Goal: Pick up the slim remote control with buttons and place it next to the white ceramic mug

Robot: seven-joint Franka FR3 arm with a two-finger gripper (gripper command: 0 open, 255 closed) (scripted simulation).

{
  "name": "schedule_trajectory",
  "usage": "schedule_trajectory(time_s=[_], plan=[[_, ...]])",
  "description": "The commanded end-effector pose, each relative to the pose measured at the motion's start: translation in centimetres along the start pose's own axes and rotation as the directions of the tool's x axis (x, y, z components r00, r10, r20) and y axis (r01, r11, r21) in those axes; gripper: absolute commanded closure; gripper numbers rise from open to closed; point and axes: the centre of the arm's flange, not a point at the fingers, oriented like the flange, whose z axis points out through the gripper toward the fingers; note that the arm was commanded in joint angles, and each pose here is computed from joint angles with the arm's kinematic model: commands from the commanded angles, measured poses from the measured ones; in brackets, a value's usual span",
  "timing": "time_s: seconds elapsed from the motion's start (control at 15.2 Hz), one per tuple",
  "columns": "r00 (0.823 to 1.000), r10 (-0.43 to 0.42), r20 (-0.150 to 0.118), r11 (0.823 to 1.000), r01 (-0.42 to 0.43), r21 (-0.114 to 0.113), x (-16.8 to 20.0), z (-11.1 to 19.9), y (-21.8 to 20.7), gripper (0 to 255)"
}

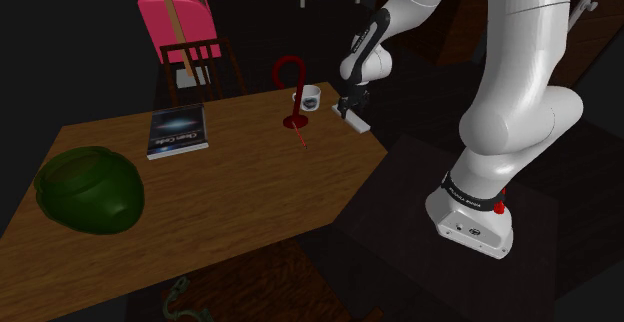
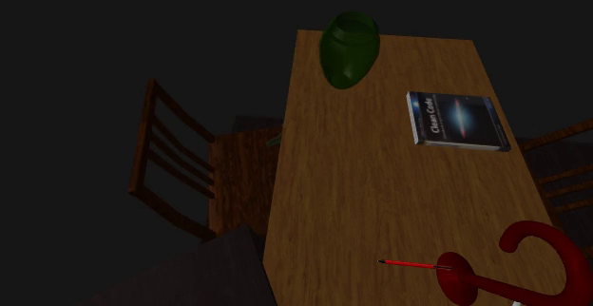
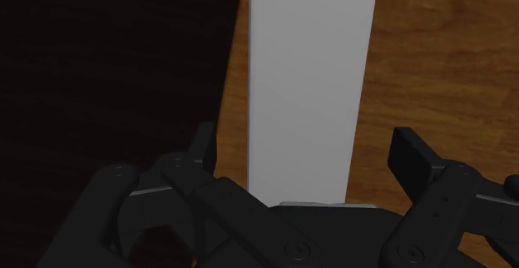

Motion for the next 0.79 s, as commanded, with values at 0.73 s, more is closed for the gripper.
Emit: schedule_trajectory(time_s=[0.73], plan=[[1.000,0.000,0.000,1.000,0.000,0.000,0.0,-5.0,0.0,0]])
